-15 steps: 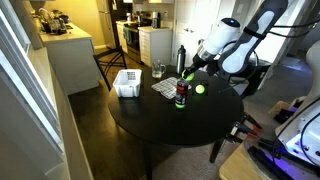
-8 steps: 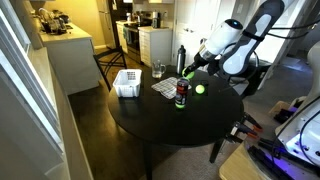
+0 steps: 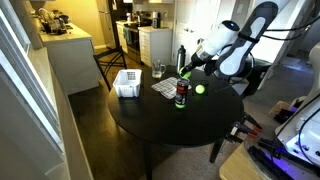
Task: Put the closest ball in the container
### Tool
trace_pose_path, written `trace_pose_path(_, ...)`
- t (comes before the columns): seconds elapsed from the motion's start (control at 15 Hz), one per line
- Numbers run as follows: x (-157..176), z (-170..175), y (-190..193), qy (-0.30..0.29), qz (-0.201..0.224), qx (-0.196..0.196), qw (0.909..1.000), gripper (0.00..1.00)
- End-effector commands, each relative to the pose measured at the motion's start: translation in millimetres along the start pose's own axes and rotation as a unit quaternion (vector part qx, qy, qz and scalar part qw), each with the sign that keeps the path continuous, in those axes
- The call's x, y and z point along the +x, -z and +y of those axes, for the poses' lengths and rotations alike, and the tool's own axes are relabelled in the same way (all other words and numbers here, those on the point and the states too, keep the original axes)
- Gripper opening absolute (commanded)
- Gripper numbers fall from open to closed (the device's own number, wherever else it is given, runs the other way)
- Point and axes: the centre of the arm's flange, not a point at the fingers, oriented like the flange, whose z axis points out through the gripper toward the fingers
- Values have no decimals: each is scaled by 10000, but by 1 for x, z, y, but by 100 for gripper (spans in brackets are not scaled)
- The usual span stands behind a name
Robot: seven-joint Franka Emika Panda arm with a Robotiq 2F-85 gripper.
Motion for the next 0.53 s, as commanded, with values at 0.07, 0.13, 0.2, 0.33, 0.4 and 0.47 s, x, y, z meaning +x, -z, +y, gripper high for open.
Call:
trace_pose_path(0.07, 8, -3, -16, 172, 250, 140, 9994, 42)
trace_pose_path(0.13, 10, -5, -17, 180, 269, 162, 9993, 42)
trace_pose_path(0.2, 12, -7, -17, 184, 278, 179, 9993, 42)
trace_pose_path(0.33, 11, -8, -15, 151, 160, 88, 9997, 42)
trace_pose_path(0.4, 8, -7, -15, 136, 63, 42, 9999, 42)
trace_pose_path(0.47, 4, -4, -15, 121, 3, 26, 9999, 42)
